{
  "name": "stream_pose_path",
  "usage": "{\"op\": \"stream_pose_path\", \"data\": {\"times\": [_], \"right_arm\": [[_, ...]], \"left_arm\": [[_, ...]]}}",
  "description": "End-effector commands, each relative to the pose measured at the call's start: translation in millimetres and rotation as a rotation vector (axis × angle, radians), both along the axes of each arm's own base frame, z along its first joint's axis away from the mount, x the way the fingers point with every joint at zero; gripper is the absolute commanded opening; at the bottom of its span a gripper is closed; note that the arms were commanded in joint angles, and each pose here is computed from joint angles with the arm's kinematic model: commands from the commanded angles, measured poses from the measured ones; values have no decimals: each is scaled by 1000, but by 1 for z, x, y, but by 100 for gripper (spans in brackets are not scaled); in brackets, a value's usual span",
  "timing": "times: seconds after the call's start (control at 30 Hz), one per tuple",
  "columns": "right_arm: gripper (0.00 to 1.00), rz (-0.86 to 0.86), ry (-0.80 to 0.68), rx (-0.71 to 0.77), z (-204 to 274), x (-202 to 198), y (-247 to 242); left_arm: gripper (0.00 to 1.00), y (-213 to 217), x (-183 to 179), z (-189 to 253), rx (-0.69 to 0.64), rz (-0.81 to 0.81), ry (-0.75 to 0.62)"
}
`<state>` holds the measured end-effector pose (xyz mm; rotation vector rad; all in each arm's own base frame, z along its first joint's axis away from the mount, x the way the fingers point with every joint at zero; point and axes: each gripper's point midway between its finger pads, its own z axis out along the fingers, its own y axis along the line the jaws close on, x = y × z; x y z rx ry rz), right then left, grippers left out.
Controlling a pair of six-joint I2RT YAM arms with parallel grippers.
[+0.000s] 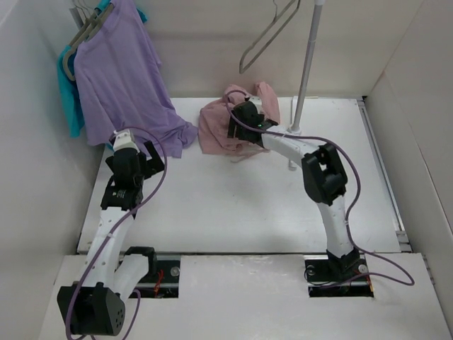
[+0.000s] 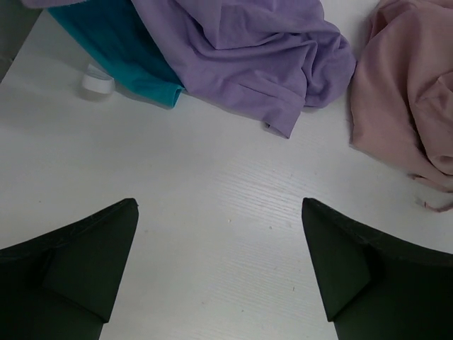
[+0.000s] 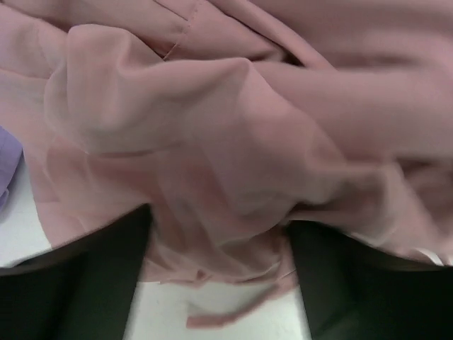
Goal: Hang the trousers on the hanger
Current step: Move the trousers to the center of the board.
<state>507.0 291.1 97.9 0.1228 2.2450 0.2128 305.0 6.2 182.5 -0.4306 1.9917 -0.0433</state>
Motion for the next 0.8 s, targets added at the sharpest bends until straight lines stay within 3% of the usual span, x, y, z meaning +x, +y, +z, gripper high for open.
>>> {"op": "stream_pose_path", "data": {"times": [0.0, 0.03, 0.07, 0.1, 0.2, 0.23, 0.33, 0.37, 0.4, 0.43, 0.47, 0.5, 0.53, 0.63, 0.67, 0.77], "right_arm": [[70, 72, 54, 23, -5, 7, 22], [34, 116, 84, 39, -10, 8, 29], [13, 127, 82, 28, -10, 8, 28], [0, 198, 97, 58, -13, -1, 44], [0, 436, 3, 62, 6, -43, 87], [0, 569, -46, 70, 16, -74, 122], [0, 840, -106, -69, 23, -152, 141], [0, 936, -78, -111, 7, -195, 148], [0, 976, -118, -102, 28, -226, 144], [0, 977, -118, -102, 29, -226, 144], [8, 964, -71, -104, 12, -238, 129], [33, 929, -59, -92, 14, -241, 120], [67, 879, -61, -48, 28, -245, 113], [80, 785, -65, -28, 37, -252, 86], [82, 768, -70, -16, 41, -254, 82], [82, 727, -101, 35, 63, -254, 73]], "left_arm": [[100, 1, 2, 5, 0, -5, -32], [100, 1, 2, 5, 0, -5, -32], [100, 1, 2, 5, 0, -5, -32], [100, 3, 2, 5, 1, 4, -32], [100, 3, 3, 2, 1, 4, -22], [100, 7, 2, 1, 9, 9, -20], [100, 8, 3, -1, 14, 17, -11], [100, 8, 3, -1, 14, 17, -11], [100, 8, 3, -4, 14, 17, -2], [100, 8, 3, -4, 14, 17, -2], [100, 8, 3, -4, 14, 17, -2], [100, 7, 4, -6, 10, 9, 8], [100, 4, 4, -7, 2, -6, 8], [100, -8, 10, 2, 49, -125, -5], [100, -29, 11, 8, 51, -277, -28], [100, -60, -2, 12, 286, -714, -13]]}}
